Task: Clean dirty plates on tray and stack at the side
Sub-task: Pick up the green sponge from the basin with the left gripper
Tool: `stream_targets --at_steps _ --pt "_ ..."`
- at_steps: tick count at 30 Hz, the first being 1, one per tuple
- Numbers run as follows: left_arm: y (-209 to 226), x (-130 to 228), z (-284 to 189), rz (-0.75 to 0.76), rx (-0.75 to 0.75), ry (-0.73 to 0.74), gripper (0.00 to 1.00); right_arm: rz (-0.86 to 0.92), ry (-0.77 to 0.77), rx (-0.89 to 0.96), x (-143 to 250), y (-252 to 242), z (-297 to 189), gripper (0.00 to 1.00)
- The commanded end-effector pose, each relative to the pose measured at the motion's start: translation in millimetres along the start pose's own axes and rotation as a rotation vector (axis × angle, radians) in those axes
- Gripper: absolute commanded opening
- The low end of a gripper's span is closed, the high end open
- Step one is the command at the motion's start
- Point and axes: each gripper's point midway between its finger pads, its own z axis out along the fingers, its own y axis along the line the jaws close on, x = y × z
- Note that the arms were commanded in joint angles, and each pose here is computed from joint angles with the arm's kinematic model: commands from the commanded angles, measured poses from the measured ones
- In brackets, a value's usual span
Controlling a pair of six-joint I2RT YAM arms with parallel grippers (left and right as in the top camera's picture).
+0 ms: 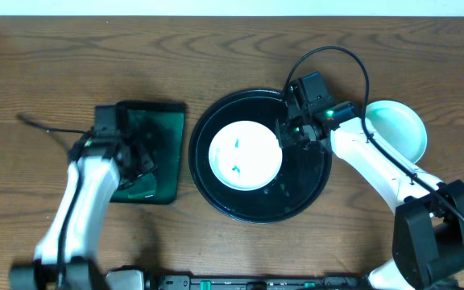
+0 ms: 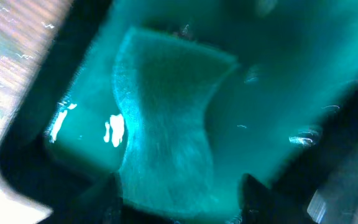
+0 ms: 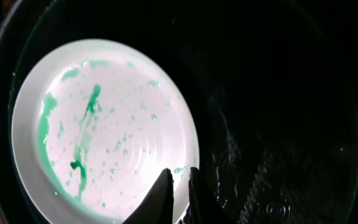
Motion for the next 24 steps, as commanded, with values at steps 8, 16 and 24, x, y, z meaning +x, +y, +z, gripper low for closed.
stream_targets --at_steps 8,16,24 --pt "12.8 19.2 68.8 -0.099 -0.13 0.179 0.07 -0.02 0.041 0.008 9.7 0.6 -1.9 0.08" --pt "-0.8 -3.7 19.4 -0.046 -0.042 0.072 0.07 0.05 -0.019 0.25 1.0 -41.7 -6.9 0.07" --pt "-11.1 -17.6 -40.1 0.059 0.057 -0.118 0.07 0.006 0.039 0.18 9.7 -33.5 7.0 0.08"
